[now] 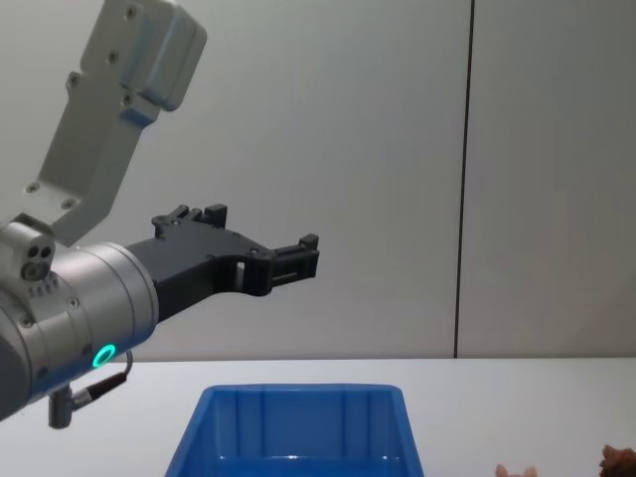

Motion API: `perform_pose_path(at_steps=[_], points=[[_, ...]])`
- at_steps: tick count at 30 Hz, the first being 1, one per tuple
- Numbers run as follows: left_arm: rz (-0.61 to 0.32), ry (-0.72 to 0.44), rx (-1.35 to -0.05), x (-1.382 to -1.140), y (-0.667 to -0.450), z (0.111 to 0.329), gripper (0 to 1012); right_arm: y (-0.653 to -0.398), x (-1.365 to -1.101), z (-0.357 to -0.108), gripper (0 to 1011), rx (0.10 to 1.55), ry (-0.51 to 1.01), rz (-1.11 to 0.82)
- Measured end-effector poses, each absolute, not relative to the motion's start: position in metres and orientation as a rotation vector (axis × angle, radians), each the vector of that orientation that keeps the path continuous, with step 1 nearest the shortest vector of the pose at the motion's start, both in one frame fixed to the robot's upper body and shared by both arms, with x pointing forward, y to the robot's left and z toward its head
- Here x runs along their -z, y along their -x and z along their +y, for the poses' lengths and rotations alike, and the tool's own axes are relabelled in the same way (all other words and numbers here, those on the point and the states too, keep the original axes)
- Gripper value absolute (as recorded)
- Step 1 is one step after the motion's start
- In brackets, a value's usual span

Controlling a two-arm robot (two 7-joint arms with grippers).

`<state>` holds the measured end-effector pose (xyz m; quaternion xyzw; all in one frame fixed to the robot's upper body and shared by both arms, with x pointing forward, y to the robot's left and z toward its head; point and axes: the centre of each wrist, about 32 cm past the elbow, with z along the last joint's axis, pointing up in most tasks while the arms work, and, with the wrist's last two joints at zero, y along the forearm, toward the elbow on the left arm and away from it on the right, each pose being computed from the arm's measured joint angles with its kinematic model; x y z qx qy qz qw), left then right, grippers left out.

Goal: Pick up the two dolls from the table and place them into the box.

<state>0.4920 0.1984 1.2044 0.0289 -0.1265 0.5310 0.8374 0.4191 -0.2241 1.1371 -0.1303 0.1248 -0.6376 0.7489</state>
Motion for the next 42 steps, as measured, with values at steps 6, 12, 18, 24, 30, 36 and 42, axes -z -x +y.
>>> perform_pose_path(at_steps=[6,12,18,24,30,36,42], points=[[-0.268,-0.061,-1.124,-1.204,-0.492,0.198,1001,-0.421,-1.129,-0.221,1001,1.385,0.297,0.290],[-0.268,-0.061,-1.124,-1.204,-0.492,0.198,1001,-0.424,-1.122,-0.218,918,1.381,0.309,0.307],[-0.268,-0.061,-1.124,-1.204,-0.492,0.198,1001,-0.426,-1.116,-0.215,763,1.380,0.324,0.331],[-0.268,-0.061,-1.124,-1.204,-0.492,0.198,1001,-0.428,-1.113,-0.212,589,1.381,0.334,0.348],[-0.268,-0.061,-1.124,-1.204,-0.492,0.198,1001,-0.428,-1.112,-0.209,389,1.380,0.337,0.346],[-0.268,-0.061,-1.124,-1.204,-0.492,0.198,1001,-0.427,-1.115,-0.207,279,1.377,0.324,0.311],[-0.268,-0.061,-1.124,-1.204,-0.492,0.198,1001,-0.427,-1.121,-0.205,279,1.369,0.299,0.254]])
